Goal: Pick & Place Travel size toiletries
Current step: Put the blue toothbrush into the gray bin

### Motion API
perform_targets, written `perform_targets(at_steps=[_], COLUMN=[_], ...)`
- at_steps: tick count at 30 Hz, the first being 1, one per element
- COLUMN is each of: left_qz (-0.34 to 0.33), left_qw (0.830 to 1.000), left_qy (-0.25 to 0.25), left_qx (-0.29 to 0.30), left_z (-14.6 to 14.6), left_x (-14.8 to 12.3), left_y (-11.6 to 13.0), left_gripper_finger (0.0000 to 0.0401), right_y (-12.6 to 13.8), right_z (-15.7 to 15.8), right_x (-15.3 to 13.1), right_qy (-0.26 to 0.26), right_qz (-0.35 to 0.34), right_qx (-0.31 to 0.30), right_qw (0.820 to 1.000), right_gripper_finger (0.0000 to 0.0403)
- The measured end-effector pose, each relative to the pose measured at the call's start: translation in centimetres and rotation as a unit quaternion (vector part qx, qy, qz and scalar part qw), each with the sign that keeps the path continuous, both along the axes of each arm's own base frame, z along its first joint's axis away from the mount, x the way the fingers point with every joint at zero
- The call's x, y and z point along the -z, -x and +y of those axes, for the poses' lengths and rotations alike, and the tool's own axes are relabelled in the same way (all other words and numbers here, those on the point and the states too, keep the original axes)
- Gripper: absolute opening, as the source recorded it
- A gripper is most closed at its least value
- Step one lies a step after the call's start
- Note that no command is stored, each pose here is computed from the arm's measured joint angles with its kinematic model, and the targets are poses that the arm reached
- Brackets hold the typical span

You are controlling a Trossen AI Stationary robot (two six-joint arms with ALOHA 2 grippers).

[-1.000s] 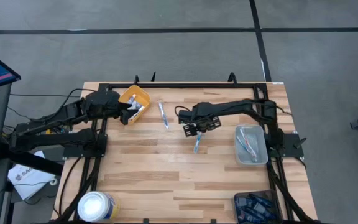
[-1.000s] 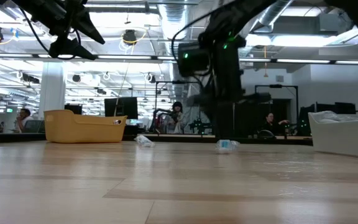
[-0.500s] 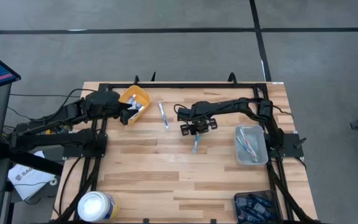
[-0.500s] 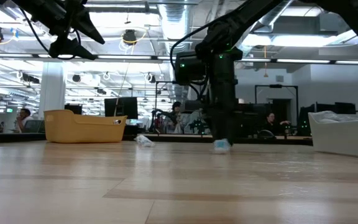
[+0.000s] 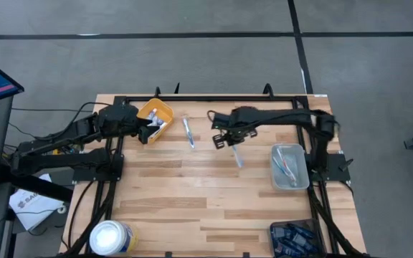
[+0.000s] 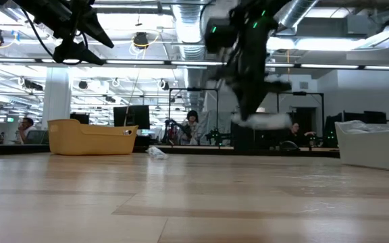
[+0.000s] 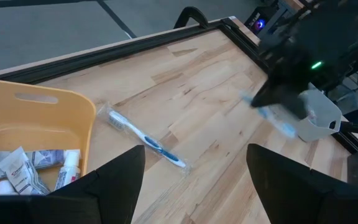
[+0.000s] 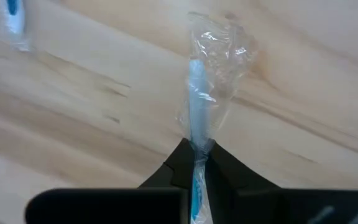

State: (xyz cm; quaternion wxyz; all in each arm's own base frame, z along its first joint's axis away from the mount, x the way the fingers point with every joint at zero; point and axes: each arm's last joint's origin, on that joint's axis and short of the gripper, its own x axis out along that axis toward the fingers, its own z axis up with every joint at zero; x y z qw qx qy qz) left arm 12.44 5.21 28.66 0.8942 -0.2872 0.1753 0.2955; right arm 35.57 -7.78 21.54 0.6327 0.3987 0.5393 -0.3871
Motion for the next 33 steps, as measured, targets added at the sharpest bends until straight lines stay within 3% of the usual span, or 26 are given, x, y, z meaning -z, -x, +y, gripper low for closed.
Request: perform_targets(at_steps=[5, 10, 19, 24, 33], left_qz=[0.000, 0.000, 0.000, 0.000, 0.000], left_qw=[1.000, 1.000, 1.000, 1.000, 1.000], left_qy=[0.000, 0.000, 0.000, 0.000, 0.000], left_qx=[0.000, 0.000, -0.001, -0.001, -0.001], left_z=[0.0, 0.0, 0.0, 0.0, 0.0], left_x=[0.0, 0.0, 0.0, 0.0, 0.0], left_y=[0.0, 0.0, 0.0, 0.0, 0.0], left_gripper_finger=[0.0278, 0.0278, 0.0278, 0.0278, 0.0278], right_y=[4.4, 9.5, 14.8, 15.5, 16.0], right_z=[1.3, 2.9, 6.5, 8.4, 9.9], right_x=[-5.5, -7.4, -4.4, -1.9, -0.1], right_qy=[0.066, 0.120, 0.115, 0.108, 0.096], right_qz=[0.035, 0.118, 0.109, 0.068, 0.106], right_qx=[0.002, 0.036, 0.067, 0.035, 0.003], right_qw=[0.997, 0.985, 0.985, 0.991, 0.990], right_gripper_finger=[0.0008, 0.0008, 0.0005, 0.0007, 0.0022])
